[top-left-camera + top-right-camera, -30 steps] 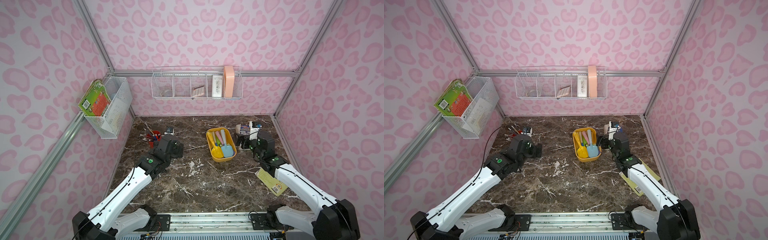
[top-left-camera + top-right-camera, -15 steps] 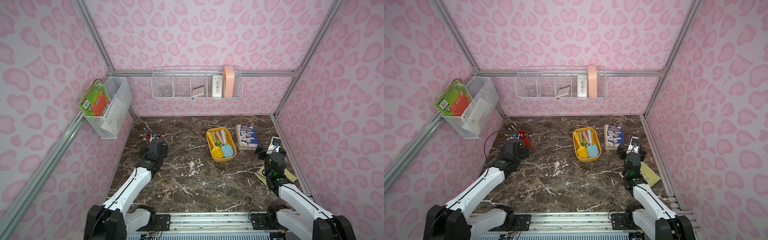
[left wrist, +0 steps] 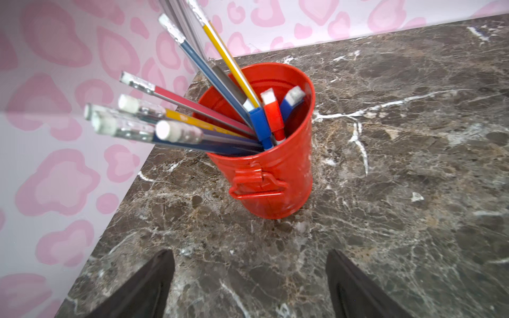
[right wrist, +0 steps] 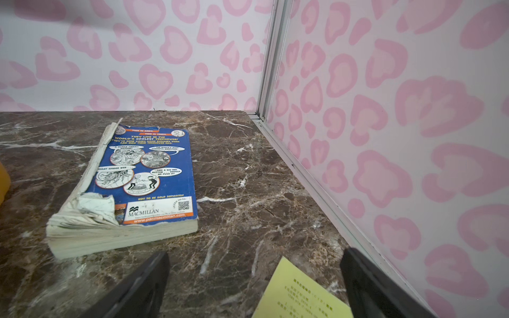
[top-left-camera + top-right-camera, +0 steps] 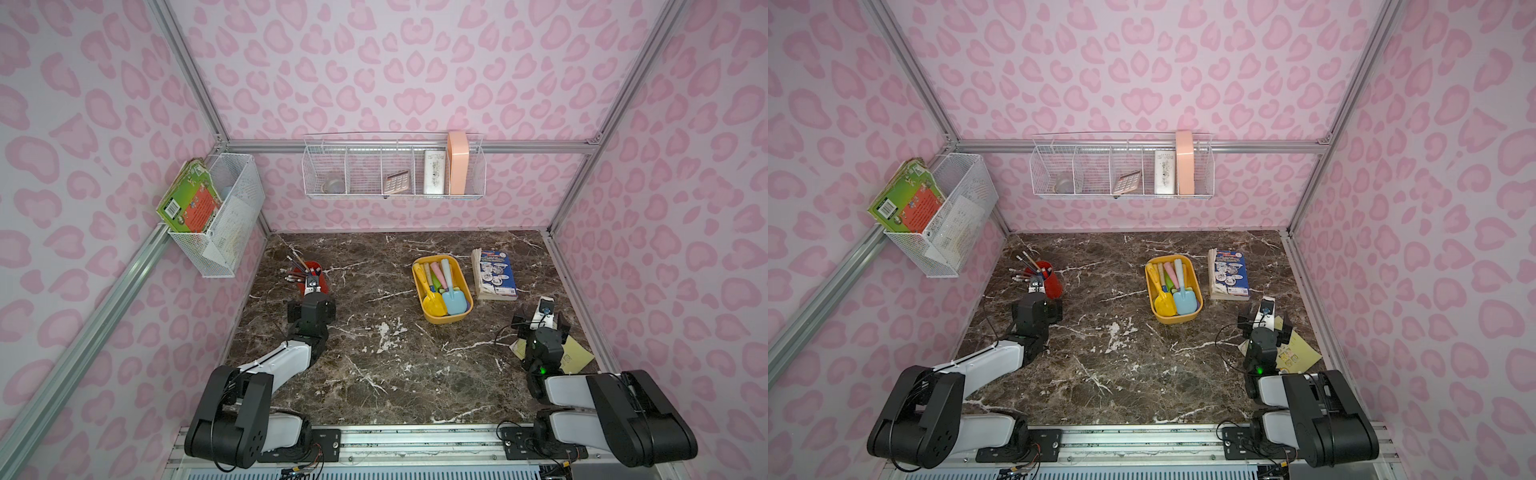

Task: Put the shovel into the storage box
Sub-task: Reset both arms

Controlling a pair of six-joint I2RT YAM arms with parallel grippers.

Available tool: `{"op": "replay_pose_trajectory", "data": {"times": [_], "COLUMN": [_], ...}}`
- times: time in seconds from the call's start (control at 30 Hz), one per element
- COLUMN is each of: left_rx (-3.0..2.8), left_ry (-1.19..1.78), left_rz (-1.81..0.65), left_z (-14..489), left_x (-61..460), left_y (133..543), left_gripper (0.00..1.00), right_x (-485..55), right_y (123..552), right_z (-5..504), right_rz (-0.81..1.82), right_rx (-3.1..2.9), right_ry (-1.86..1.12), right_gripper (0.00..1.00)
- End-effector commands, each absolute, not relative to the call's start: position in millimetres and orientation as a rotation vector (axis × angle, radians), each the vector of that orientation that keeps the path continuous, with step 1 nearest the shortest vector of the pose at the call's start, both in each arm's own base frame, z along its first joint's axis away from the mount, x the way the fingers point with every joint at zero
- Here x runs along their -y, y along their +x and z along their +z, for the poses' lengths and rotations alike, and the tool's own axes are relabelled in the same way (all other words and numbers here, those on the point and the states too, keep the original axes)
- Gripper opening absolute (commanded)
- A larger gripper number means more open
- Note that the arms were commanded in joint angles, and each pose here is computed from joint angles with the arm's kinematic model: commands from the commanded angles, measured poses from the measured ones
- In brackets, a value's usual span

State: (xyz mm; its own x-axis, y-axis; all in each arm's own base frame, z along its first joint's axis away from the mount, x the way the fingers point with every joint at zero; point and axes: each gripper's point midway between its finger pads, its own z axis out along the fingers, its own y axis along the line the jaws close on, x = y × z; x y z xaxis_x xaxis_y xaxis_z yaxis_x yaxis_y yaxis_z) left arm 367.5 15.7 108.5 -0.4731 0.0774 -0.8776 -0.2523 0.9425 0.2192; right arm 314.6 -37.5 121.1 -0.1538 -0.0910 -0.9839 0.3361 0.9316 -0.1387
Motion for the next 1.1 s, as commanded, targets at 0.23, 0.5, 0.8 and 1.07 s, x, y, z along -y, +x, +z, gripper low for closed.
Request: {"op": "replay_pose_trajectory", "data": {"times": [0.23,0.5,0.8,1.07], "left_rx": [-1.866,-1.913,-1.914,-1.908], "left_ry": [-0.035,-0.061,-0.062,-0.064], "left_rz": [0.276,0.25,0.25,0.25], "left_z": [103.7,91.3,90.9,92.0], "left_x": [1.8,-7.4,-7.8,-8.1], "left_y": [385.1,400.3,399.8,399.0], "left_gripper": [0.91,0.99,0.99,0.99], "right_x": [23.4,27.4,25.7,26.2], "right_y": [320.2,358.7,360.4,360.8], "right_z": [163.9,139.5,138.8,139.2], "right_rz": [-0.22,-0.232,-0.236,-0.237], "right_rx": [-1.426,-1.588,-1.596,-1.594], "right_ry": [0.139,0.153,0.14,0.144], "right_gripper": [0.99,0.99,1.0,1.0]}}
